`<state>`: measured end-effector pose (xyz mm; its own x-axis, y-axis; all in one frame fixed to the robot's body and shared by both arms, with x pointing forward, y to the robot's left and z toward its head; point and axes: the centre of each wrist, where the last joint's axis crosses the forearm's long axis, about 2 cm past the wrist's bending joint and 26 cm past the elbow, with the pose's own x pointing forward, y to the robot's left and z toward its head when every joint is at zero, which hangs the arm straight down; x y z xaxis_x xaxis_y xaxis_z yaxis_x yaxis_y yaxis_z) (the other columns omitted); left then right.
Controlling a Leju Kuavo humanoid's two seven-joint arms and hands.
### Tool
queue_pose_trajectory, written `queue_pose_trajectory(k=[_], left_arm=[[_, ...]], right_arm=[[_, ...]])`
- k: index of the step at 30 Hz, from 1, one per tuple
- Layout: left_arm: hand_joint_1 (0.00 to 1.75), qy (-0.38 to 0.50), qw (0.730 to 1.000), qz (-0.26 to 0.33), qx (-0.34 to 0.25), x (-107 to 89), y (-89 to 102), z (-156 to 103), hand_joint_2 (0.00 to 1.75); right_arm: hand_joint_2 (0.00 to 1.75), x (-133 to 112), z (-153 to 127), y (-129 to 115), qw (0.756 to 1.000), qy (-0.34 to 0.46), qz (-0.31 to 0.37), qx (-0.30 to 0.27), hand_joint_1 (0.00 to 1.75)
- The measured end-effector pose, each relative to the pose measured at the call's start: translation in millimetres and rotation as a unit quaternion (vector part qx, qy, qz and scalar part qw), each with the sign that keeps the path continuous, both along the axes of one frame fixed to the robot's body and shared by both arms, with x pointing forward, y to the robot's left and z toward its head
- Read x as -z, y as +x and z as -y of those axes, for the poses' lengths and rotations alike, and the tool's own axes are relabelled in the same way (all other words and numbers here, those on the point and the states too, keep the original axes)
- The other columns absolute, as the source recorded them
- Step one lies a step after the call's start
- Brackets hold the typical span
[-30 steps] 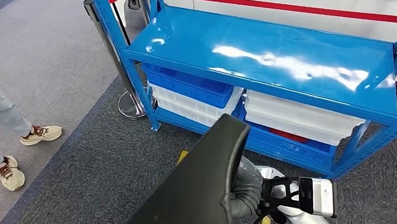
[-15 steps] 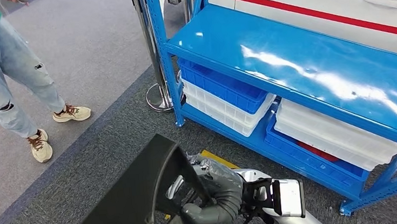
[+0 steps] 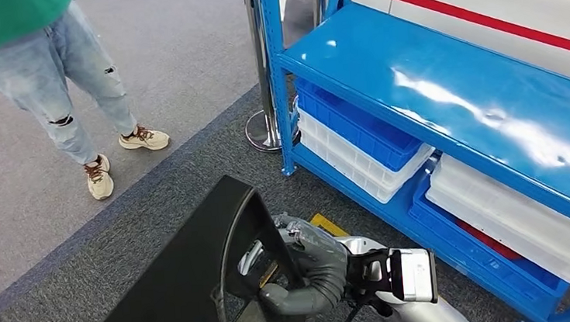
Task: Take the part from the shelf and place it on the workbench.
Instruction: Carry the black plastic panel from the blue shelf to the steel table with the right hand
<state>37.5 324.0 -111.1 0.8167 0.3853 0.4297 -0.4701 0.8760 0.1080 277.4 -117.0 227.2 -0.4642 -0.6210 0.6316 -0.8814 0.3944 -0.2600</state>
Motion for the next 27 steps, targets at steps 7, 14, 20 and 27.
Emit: queue_pose_trajectory(k=[7, 14, 20, 27], left_arm=[[0.00, -0.008, 1.000, -0.001, -0.003, 0.5, -1.8, 5.4, 1.75], [0.00, -0.010, 1.000, 0.000, -0.003, 0.4, -0.7, 6.3, 1.75], [0.00, -0.030, 1.000, 0.000, 0.003, 1.0, -2.4, 15.2, 1.75], [0.00, -0.033, 0.999, -0.001, 0.011, 1.0, -2.4, 15.1, 1.75]], right_arm=[[1.75, -2.1, 0.8, 1.3, 1.000, 0.003, -0.001, 0.000, 1.54], [1.75, -1.8, 1.5, 1.4, 1.000, 0.003, -0.001, 0.001, 1.54], [1.75, 0.2, 2.8, -0.9, 1.000, -0.014, -0.007, 0.003, 1.54], [1.75, -2.1, 1.3, -2.6, 1.000, -0.011, -0.005, 0.008, 1.54]])
